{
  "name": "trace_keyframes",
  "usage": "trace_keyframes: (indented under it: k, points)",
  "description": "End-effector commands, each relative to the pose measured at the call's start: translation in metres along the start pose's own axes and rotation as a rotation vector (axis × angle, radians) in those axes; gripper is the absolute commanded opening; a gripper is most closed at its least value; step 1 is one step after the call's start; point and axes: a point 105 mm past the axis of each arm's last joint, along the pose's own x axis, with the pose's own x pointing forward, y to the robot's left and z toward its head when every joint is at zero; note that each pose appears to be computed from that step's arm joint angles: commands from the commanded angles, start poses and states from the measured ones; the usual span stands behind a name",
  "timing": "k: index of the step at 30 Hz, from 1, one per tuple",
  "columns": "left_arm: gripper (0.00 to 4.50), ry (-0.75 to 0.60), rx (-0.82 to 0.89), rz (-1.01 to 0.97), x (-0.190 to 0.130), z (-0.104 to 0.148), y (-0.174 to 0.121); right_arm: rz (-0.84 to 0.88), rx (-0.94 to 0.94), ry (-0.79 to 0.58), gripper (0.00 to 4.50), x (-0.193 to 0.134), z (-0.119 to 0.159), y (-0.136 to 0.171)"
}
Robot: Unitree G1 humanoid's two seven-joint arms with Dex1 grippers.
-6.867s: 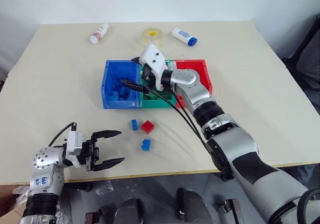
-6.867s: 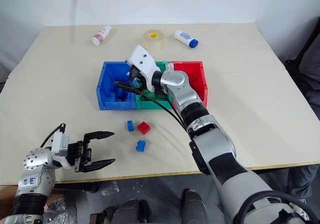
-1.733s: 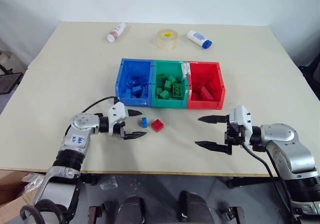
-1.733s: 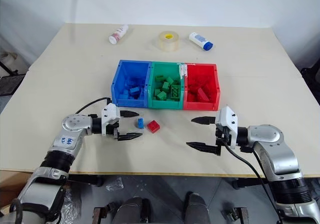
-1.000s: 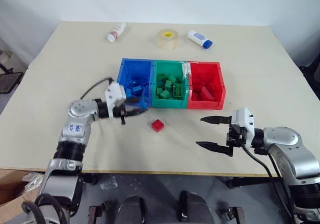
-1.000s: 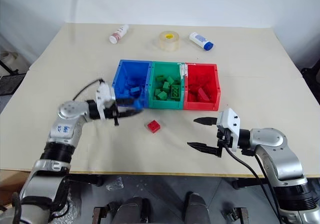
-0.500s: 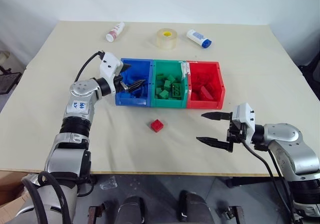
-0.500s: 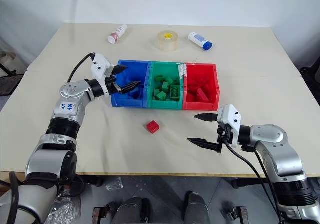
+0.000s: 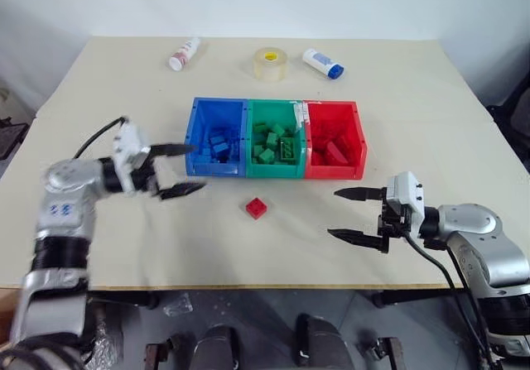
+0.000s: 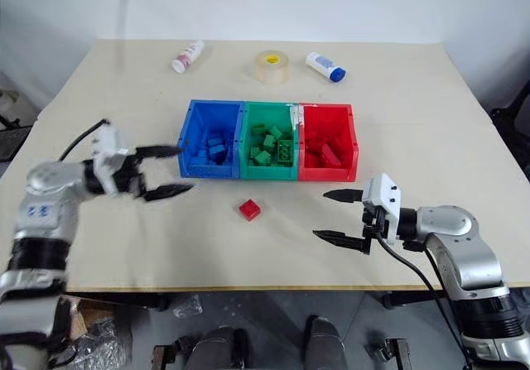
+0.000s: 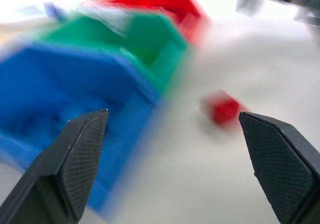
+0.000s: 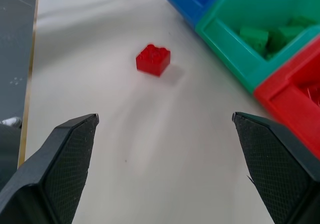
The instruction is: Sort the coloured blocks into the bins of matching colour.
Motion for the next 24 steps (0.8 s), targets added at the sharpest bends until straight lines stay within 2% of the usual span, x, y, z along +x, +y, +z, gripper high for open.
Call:
trace_keyframes:
  k: [1, 6, 11, 16, 21, 24]
  points:
    - [4.46, 0.022, 0.013, -0.028, -0.023, 0.005, -0.013, -0.009, -0.041, -0.019, 4.5, -0.007, 0.01, -0.005]
    - [4.46, 0.034, -0.006, -0.027, -0.03, 0.002, -0.02, -0.001, -0.043, -0.017, 4.5, -0.007, 0.011, -0.009]
    - [4.46, -0.002, 0.016, -0.045, -0.005, 0.007, -0.019, 0.009, -0.056, -0.024, 4.5, -0.006, 0.014, -0.009]
    - [4.46, -0.031, 0.054, -0.117, 0.049, 0.004, -0.024, 0.013, -0.067, -0.038, 4.5, -0.008, 0.018, -0.006]
    - [4.46, 0.012, 0.11, -0.103, 0.108, -0.009, -0.023, 0.0, -0.066, -0.044, 4.5, -0.008, 0.018, -0.003]
    - [4.46, 0.012, 0.108, -0.14, 0.129, -0.017, -0.027, -0.018, -0.068, -0.045, 4.5, -0.009, 0.018, -0.002]
